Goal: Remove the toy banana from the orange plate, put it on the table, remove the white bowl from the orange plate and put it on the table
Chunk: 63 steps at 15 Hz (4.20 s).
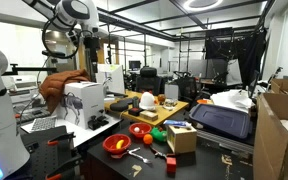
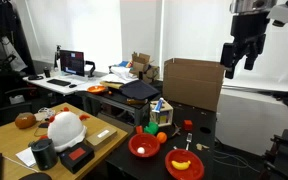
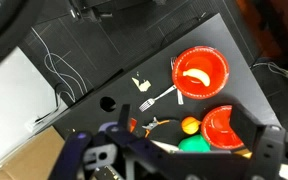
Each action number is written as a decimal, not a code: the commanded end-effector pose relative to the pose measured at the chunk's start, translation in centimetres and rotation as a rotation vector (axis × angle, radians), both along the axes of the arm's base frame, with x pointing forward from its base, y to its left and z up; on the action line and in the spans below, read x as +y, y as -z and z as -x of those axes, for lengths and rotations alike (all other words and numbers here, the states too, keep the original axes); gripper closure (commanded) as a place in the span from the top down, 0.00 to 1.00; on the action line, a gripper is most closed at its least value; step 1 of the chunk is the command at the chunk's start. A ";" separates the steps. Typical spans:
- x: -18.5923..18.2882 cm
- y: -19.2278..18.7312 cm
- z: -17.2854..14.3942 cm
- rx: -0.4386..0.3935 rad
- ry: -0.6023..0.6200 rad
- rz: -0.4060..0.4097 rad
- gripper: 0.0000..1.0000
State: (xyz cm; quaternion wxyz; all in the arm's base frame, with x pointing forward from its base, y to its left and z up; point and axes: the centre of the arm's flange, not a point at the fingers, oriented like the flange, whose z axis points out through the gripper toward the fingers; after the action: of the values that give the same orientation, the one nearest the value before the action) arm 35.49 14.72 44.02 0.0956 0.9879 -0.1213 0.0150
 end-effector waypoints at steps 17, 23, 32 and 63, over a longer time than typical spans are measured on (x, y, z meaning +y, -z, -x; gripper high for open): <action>0.0 0.0 0.0 0.000 0.000 0.000 1.00; 0.0 0.0 0.0 0.000 0.000 0.000 1.00; -1.2 2.1 -2.9 0.027 0.027 0.010 1.00; 1.1 27.0 -14.9 0.278 -0.454 -0.234 1.00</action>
State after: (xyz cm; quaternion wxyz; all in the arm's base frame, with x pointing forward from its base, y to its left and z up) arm 51.49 15.40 18.46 -0.0081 0.9890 0.0919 -0.1157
